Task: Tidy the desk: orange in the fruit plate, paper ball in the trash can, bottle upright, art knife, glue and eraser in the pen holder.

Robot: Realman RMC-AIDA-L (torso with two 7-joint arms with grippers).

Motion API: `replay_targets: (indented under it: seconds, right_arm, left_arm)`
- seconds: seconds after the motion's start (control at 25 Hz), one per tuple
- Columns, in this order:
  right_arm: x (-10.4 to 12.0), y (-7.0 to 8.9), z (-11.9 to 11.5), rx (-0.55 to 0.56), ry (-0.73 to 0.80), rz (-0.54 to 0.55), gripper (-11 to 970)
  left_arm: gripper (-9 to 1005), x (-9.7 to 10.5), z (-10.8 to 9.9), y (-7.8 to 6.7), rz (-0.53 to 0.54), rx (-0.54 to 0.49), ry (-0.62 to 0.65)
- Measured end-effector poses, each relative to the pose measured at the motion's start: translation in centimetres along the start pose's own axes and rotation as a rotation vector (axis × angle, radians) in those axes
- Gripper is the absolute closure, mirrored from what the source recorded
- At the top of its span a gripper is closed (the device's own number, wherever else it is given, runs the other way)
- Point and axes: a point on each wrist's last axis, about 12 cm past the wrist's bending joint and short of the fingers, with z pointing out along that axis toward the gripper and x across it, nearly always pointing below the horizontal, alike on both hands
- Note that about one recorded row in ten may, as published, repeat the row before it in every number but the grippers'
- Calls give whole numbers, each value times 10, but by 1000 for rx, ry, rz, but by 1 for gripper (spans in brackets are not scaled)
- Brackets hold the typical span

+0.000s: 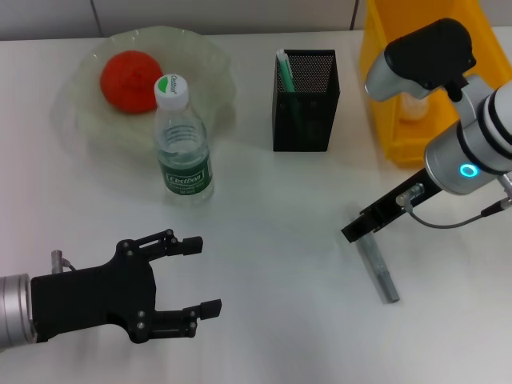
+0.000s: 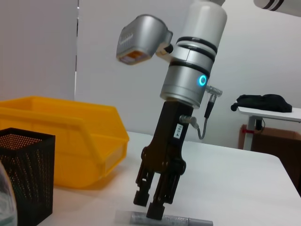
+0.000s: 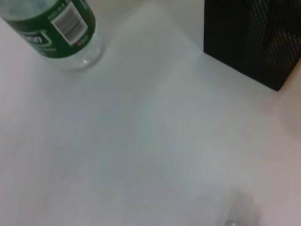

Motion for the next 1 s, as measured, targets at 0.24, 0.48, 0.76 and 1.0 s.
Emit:
replay_targets:
  seconds: [0.24,0.48,0.76,1.0]
  right_arm:
    - [0,-3,7,-3,22,10,340]
    - [3,-5,13,-7,36,20,573]
    - [1,-5,10,-15,12,0,785]
    - [4,-10,-32,-238,-342,-46,802]
  left_arm:
    - [139,0,0,0,1,0,0]
    - [139,0,0,0,-1,-1,1]
    - [139,0,0,0,2,0,3]
    - [139,0,0,0,2,3,2]
